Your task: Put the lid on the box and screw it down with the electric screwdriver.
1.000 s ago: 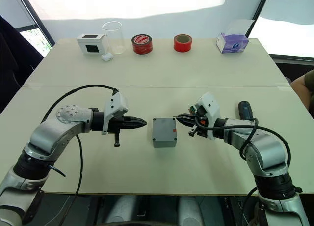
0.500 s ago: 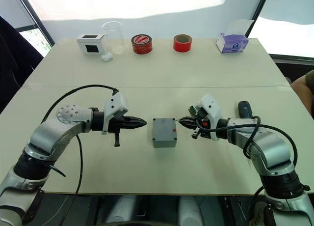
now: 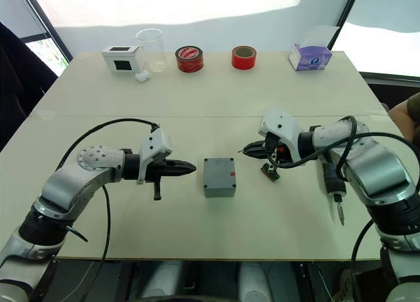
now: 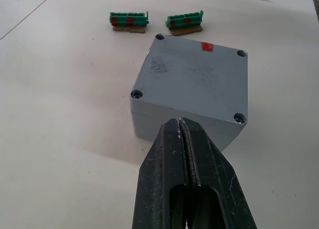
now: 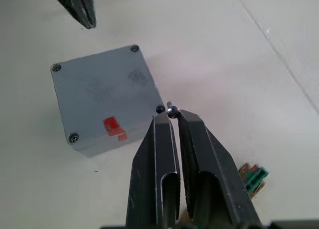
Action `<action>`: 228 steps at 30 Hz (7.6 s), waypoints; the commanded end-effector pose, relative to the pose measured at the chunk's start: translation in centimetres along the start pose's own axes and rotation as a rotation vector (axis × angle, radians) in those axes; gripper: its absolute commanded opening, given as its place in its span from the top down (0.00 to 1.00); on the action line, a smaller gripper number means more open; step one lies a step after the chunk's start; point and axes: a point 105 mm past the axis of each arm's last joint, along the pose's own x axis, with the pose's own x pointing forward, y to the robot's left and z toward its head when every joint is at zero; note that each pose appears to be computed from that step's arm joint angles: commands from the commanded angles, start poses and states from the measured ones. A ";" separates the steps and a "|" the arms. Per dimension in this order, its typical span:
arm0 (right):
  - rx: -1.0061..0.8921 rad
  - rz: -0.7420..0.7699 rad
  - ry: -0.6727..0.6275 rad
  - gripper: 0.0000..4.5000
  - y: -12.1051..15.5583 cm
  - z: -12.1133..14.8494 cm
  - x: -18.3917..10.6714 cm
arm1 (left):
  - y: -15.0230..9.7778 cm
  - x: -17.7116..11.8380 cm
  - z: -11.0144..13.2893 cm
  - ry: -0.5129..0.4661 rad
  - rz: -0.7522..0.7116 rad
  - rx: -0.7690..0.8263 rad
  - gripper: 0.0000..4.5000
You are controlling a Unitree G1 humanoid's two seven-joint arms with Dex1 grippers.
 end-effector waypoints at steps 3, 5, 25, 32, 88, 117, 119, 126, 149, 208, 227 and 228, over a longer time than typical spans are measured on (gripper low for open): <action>-0.196 0.073 0.088 1.00 -0.8 0.5 0.5 | -0.5 0.2 1.0 -0.033 0.000 0.041 1.00; -0.242 0.096 0.101 1.00 -1.1 0.9 0.9 | -0.5 0.2 1.0 -0.035 0.003 0.040 1.00; -0.363 0.180 0.154 1.00 -3.1 1.4 2.1 | -0.3 0.3 0.9 -0.044 0.038 0.037 1.00; -0.372 0.202 0.160 1.00 -3.1 1.3 2.2 | -0.2 0.3 0.9 -0.045 0.042 0.037 1.00; -0.363 0.239 0.147 1.00 -2.1 1.6 2.7 | -0.2 0.3 0.5 -0.035 0.051 0.040 1.00; -0.347 0.247 0.158 1.00 -2.1 0.7 3.5 | -0.1 0.2 0.5 -0.034 0.062 0.040 1.00; -0.347 0.247 0.157 1.00 -2.1 0.7 3.5 | -0.1 0.2 0.5 -0.034 0.062 0.040 1.00; -0.343 0.247 0.169 1.00 -2.2 0.1 3.8 | -0.1 0.2 0.5 -0.035 0.068 0.041 1.00; -0.342 0.251 0.149 0.65 -2.4 0.7 4.0 | -0.2 0.4 0.4 -0.041 0.070 0.037 1.00; 1.067 -0.388 0.699 0.15 -2.8 -18.0 -11.2 | -3.9 -0.7 6.3 -0.163 -0.177 0.162 1.00; 0.583 -0.601 -0.533 0.59 -14.1 2.7 -12.6 | 1.2 -1.8 5.1 -0.131 -0.057 0.110 1.00; 0.563 -0.596 -0.681 0.59 -13.4 4.5 -12.6 | 1.4 -1.8 4.8 -0.126 -0.056 0.108 1.00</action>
